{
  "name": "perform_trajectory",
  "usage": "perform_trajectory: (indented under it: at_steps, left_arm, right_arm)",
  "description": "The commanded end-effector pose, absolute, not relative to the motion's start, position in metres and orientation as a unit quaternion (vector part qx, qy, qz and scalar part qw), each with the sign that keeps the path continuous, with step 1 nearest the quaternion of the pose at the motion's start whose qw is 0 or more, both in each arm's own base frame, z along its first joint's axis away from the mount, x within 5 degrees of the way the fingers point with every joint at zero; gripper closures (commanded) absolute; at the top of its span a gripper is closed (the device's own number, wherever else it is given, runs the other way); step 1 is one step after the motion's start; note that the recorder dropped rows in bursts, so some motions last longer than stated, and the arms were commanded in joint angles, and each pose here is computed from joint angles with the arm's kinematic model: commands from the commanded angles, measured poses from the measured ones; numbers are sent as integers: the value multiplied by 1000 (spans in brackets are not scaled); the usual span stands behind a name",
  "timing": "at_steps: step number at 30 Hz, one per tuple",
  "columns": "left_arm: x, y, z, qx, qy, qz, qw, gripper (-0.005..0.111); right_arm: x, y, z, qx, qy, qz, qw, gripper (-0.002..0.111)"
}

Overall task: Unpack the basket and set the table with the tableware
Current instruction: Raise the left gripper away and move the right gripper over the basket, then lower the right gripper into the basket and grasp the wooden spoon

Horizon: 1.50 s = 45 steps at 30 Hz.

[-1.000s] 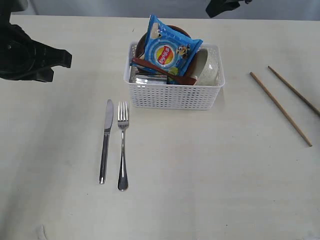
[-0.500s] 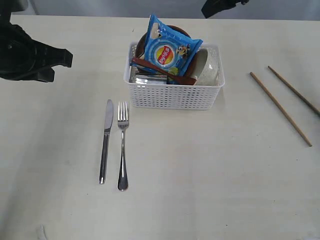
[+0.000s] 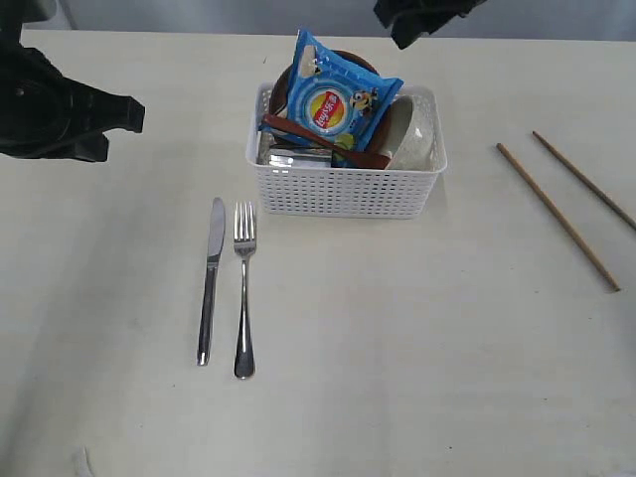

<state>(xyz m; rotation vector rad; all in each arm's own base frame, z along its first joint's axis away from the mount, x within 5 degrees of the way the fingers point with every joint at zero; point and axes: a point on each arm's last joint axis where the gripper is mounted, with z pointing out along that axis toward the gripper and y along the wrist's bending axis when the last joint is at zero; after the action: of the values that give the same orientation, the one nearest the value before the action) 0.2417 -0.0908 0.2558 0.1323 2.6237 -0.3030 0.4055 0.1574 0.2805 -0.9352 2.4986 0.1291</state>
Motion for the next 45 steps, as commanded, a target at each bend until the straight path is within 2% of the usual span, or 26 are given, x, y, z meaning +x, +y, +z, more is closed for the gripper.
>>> perform_trajectory:
  at_steps: [1,5,11,15,22,26,33,45]
  left_arm:
    - [240,-90,252,47,963,-112,242,107]
    - [240,-90,251,45,963,-114,241,107]
    - [240,-90,252,45,963,-114,242,107]
    - [241,-90,252,44,962,-115,245,107]
    - [241,-91,252,44,961,-115,248,107]
    - [241,-91,252,44,960,-116,250,107]
    - [241,-91,252,44,960,-116,250,107]
    - [241,-91,252,41,961,-119,248,107]
  right_arm:
    - [403,169,292,-344,900,31,267,66]
    - [405,165,290,-330,906,39,262,66]
    - [408,154,291,-258,932,49,250,66]
    - [402,162,294,-202,950,63,231,66]
    - [384,182,302,-125,971,-7,202,66]
    - [372,205,300,-171,965,-14,198,66]
    - [358,256,278,-331,922,-19,200,66]
    - [368,280,225,-414,892,-27,179,66]
